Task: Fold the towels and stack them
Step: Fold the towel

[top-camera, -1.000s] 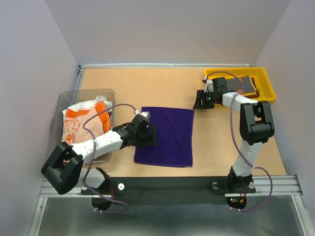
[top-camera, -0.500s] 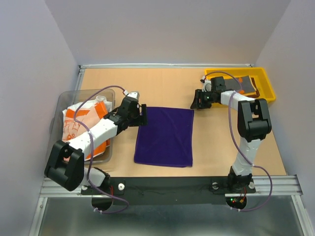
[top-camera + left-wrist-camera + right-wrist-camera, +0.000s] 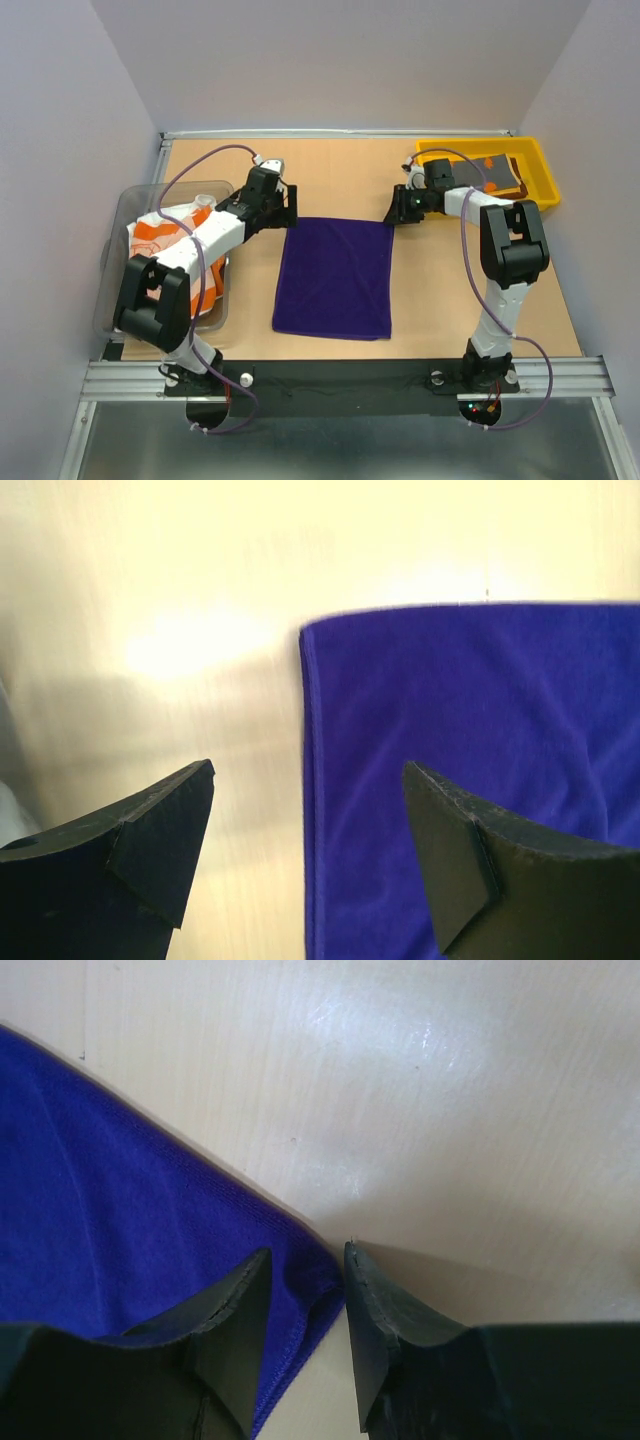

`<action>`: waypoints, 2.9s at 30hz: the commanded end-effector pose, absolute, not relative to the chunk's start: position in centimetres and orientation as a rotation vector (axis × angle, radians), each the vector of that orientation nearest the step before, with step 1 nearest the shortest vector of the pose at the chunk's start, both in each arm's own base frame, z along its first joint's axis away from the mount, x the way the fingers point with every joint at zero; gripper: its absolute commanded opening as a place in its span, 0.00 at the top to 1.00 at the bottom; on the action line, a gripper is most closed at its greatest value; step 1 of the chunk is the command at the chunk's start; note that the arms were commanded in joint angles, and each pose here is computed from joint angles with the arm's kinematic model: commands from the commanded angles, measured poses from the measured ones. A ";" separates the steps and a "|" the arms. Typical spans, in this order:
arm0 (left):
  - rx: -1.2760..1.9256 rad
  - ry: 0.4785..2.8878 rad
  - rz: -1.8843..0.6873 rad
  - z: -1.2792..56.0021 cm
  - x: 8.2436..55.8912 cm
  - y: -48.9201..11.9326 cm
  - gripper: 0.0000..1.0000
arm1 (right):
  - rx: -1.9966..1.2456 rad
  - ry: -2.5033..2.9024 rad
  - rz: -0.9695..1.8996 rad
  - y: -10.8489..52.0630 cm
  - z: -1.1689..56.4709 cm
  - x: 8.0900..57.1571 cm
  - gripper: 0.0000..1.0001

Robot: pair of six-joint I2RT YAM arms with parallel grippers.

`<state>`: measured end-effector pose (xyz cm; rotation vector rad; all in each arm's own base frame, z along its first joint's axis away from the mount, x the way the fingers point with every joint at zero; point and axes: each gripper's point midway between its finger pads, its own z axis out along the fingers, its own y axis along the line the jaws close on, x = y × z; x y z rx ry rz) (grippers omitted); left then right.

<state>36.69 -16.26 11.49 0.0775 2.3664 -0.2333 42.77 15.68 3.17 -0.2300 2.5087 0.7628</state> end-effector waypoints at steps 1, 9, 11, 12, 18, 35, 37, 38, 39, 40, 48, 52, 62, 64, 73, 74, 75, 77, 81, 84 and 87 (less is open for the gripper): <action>0.125 2.311 -0.213 13.5 39.1 -16.4 0.13 | -0.188 2.659 0.698 14.8 -1.0 40.0 0.59; 0.206 2.363 -0.161 11.1 40.6 -16.5 0.13 | -0.177 2.722 0.629 13.8 -2.0 38.7 0.64; 0.229 2.369 -0.172 10.8 41.1 -16.6 0.13 | -0.193 2.725 0.615 13.6 -1.9 38.7 0.68; 0.251 2.378 -0.166 10.1 41.3 -16.5 0.13 | -0.198 2.725 0.611 13.5 -1.9 38.7 0.68; 0.335 2.375 -0.196 9.8 43.3 -16.7 0.13 | -0.233 2.745 0.593 13.3 -2.4 38.6 0.89; 0.607 2.502 -0.386 5.0 43.6 -18.3 0.24 | -0.365 2.647 0.454 12.2 -0.2 41.3 0.99; 0.612 2.513 -0.379 4.5 43.6 -18.2 0.30 | -0.375 2.651 0.465 12.4 -0.3 41.0 0.99; 0.613 2.514 -0.381 4.4 43.6 -18.2 0.32 | -0.377 2.652 0.466 12.4 -0.4 41.0 0.99; 0.611 2.517 -0.378 4.3 43.7 -18.1 0.34 | -0.378 2.656 0.459 12.3 -0.5 40.9 0.99; 0.611 2.524 -0.378 4.1 43.6 -18.1 0.35 | -0.384 2.658 0.461 12.4 -0.6 40.7 0.99; 0.650 2.555 -0.479 2.6 42.7 -19.1 0.47 | -0.384 2.666 0.453 12.2 -0.9 40.6 0.99; 0.650 2.560 -0.477 1.9 42.6 -19.1 0.48 | -0.384 2.667 0.455 12.2 -0.9 40.4 0.99; 0.639 2.658 -0.454 -0.4 40.9 -18.2 0.62 | -0.391 2.657 0.442 12.1 -0.5 40.4 0.99; 0.634 2.677 -0.458 -0.8 40.5 -18.1 0.70 | -0.392 2.656 0.440 12.1 -0.4 40.5 0.99; 0.593 2.654 -0.467 -0.3 41.2 -17.2 1.00 | -0.393 2.571 0.475 13.0 2.2 43.1 1.00; 0.587 2.644 -0.465 0.0 41.5 -17.1 1.00 | -0.389 2.553 0.488 13.3 2.9 43.6 0.99; 0.568 2.633 -0.460 0.4 41.9 -16.7 1.00 | -0.391 2.532 0.496 13.5 3.5 44.1 0.99; 0.549 2.565 -0.460 2.6 43.1 -16.7 1.00 | -0.402 2.473 0.506 14.0 5.5 45.6 0.99; 0.536 2.355 -0.417 8.4 45.3 -16.6 1.00 | -0.437 2.311 0.477 14.4 11.0 48.6 0.99; 0.522 2.246 -0.412 11.6 45.8 -16.7 1.00 | -0.478 2.216 0.476 14.9 14.4 49.3 0.99; 0.511 2.113 -0.409 16.0 45.6 -16.7 1.00 | -0.527 2.097 0.456 15.2 18.9 49.2 1.00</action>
